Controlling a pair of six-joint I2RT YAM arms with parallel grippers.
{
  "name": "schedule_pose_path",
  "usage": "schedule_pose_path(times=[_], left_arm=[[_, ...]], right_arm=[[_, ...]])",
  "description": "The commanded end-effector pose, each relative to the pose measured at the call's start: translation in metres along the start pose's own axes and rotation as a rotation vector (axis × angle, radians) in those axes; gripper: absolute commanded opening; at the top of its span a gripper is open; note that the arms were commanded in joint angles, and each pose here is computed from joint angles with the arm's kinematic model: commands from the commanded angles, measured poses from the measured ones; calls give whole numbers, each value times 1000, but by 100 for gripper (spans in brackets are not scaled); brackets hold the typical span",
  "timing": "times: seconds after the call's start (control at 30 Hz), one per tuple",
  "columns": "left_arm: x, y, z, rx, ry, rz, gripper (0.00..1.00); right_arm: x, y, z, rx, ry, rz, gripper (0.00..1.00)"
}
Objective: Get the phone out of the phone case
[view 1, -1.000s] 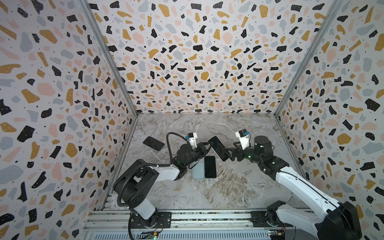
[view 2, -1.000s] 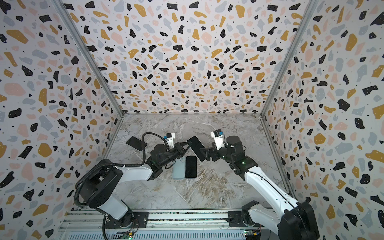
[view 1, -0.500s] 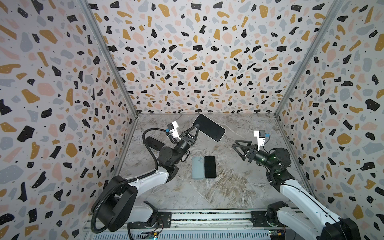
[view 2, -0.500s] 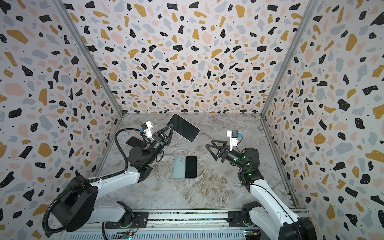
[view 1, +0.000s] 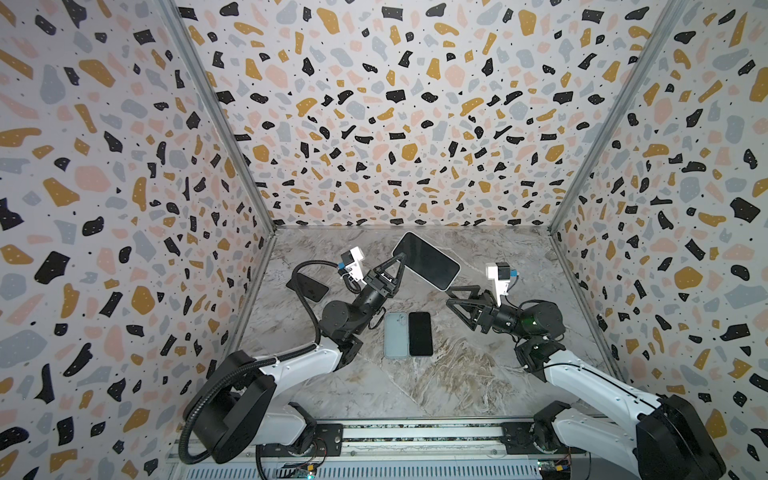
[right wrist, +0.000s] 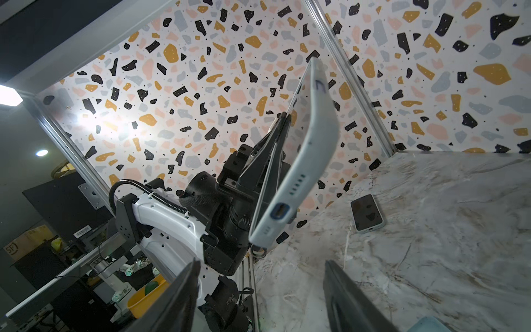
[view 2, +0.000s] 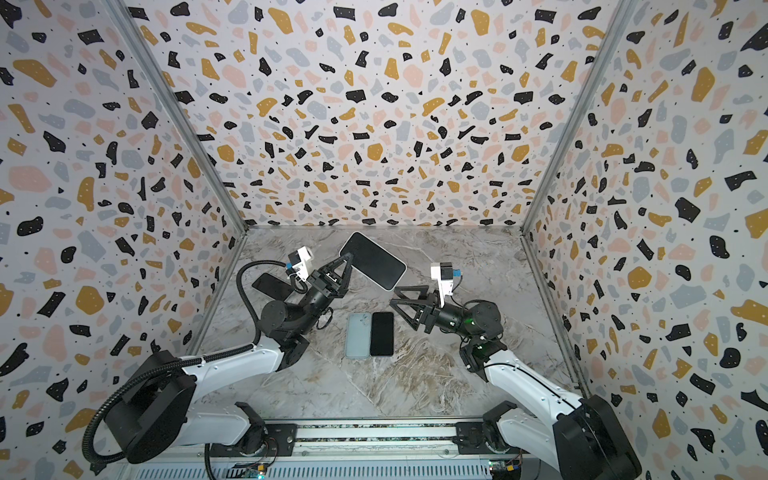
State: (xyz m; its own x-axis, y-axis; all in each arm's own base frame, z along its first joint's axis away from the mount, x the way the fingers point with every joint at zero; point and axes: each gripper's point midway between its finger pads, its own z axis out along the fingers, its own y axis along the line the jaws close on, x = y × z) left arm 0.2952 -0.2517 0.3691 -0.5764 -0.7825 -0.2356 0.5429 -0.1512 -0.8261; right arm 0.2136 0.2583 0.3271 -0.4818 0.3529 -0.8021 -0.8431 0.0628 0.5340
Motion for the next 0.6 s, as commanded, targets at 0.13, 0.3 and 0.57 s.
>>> schedule_pose_path(times=[0.13,0.3,0.57], left_arm=[[-3,-39,-3,154,-31,-11,0],[1,-37,-2,151,-23,-15,0],[2,-34,-2,146,-22,-16,0]], right_arm=[[-22,19,6,-69,-61,-45,58],[-24,18,8,-70,-64,-44,51],[-24,18,11,-81,-58,-35,39]])
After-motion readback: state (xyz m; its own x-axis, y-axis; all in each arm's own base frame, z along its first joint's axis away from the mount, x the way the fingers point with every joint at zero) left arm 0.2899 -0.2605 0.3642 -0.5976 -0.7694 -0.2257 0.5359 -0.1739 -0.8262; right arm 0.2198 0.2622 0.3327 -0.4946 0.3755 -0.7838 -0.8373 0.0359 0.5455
